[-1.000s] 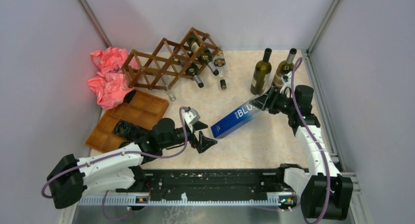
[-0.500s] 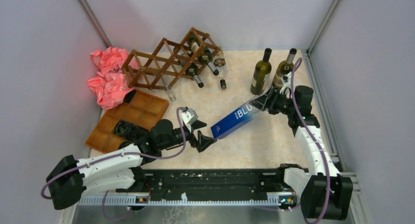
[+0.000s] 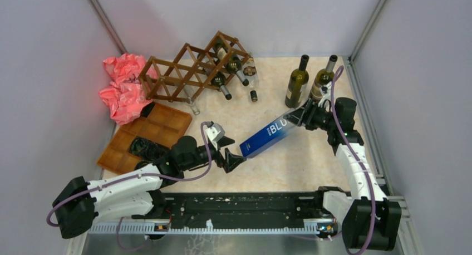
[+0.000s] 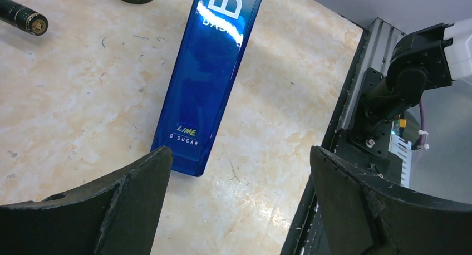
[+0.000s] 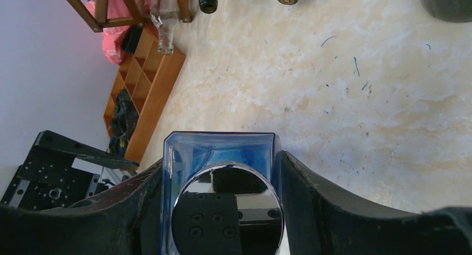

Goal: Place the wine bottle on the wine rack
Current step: Adjust the wine bottle at the center of the board.

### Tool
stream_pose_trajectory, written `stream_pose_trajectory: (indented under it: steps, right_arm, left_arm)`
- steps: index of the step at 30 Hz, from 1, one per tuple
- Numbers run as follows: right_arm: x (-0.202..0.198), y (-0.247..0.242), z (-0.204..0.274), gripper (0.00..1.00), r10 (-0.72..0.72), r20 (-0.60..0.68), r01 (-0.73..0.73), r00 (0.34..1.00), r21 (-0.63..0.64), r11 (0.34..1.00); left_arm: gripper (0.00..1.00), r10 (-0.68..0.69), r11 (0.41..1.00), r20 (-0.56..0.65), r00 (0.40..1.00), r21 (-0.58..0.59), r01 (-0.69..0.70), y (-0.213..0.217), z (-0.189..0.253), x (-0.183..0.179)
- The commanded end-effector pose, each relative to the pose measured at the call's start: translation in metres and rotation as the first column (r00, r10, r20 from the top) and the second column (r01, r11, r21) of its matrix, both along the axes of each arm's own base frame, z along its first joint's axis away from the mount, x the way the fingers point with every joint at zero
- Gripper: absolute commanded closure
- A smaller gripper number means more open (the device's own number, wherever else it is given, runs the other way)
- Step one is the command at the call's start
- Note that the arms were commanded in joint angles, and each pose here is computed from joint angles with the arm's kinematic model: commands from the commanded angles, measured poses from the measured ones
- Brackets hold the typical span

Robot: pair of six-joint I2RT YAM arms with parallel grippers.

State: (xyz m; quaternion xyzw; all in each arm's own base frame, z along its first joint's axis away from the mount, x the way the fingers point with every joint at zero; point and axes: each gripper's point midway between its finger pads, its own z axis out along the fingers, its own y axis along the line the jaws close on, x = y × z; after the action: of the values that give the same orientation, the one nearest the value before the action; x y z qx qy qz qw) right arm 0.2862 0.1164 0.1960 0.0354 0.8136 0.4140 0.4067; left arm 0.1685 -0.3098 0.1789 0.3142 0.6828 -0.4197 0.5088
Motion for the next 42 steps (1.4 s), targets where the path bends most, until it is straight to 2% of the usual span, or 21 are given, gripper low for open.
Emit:
stream_pose_trajectory:
  steps: [1, 12, 25, 30, 42]
  right_arm:
    - [0.001, 0.009, 0.047, 1.00, 0.046, 0.135, -0.056, 0.990, 0.076, 0.995]
    - [0.001, 0.009, 0.046, 1.00, 0.047, 0.131, -0.058, 0.990, 0.079, 0.995]
    - [-0.001, 0.010, 0.043, 1.00, 0.049, 0.114, -0.059, 0.992, 0.092, 0.994]
    - [-0.001, 0.011, 0.042, 1.00, 0.048, 0.107, -0.058, 0.993, 0.095, 0.994]
    - [0.001, 0.010, 0.045, 1.00, 0.049, 0.131, -0.061, 0.990, 0.093, 0.994]
  left_arm:
    - [0.01, -0.005, 1.000, 0.029, 1.000, -0.004, 0.005, -0.003, 0.007, 0.002]
    - [0.01, -0.043, 0.998, 0.002, 0.999, -0.043, 0.043, -0.011, 0.009, -0.004]
    - [0.01, -0.050, 0.998, -0.024, 0.998, -0.032, 0.050, -0.017, 0.006, -0.002]
    - [0.01, -0.105, 0.994, -0.017, 0.994, -0.008, 0.105, -0.026, 0.002, -0.005]
    - [0.01, -0.135, 0.988, 0.023, 0.991, 0.082, 0.133, -0.051, -0.006, 0.013]
